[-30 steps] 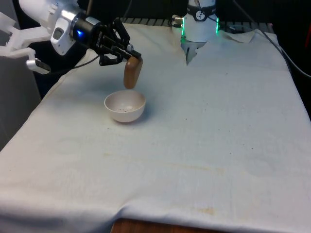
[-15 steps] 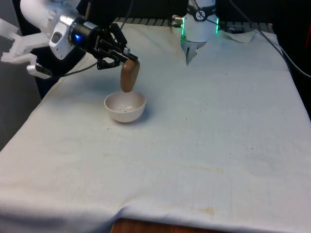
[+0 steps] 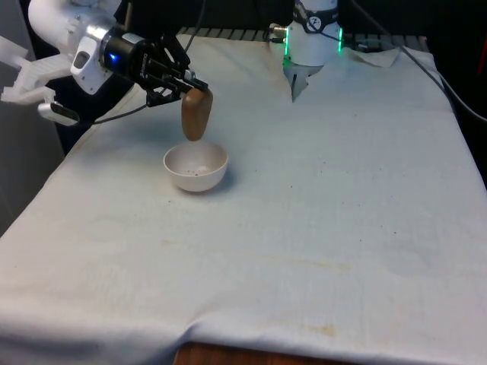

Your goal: Pour the coffee beans from the cup into the bowl.

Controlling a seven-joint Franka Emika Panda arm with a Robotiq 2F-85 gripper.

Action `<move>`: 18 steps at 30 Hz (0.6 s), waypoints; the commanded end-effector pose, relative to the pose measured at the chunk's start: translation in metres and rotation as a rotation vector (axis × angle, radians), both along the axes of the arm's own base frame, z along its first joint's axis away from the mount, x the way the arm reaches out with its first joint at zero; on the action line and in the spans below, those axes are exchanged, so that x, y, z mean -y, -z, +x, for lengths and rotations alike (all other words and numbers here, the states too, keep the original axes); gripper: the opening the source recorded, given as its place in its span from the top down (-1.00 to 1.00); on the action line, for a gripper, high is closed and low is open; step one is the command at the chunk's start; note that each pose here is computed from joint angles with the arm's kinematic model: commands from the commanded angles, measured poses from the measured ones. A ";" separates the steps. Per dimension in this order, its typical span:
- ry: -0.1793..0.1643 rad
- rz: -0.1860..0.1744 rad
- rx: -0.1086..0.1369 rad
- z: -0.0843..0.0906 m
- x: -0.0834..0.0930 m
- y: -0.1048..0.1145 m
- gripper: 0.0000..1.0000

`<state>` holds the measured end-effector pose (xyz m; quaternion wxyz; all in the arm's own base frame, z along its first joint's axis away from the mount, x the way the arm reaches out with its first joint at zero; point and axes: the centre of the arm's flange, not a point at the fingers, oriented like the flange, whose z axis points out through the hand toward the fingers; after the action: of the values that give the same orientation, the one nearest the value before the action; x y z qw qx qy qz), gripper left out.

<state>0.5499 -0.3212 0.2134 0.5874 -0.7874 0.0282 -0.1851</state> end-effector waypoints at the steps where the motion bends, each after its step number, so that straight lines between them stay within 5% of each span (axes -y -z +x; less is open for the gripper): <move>1: -0.001 0.019 -0.008 0.001 0.001 0.002 0.97; 7: 0.009 0.050 -0.016 -0.002 0.003 0.006 0.97; 8: 0.010 0.032 -0.009 -0.002 0.002 0.006 0.97; 15: 0.016 0.101 -0.021 -0.005 0.004 0.008 0.97; 18: 0.016 0.099 -0.014 -0.006 0.003 0.006 0.97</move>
<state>0.5439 -0.3240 0.2073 0.6238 -0.7585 0.0478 -0.1824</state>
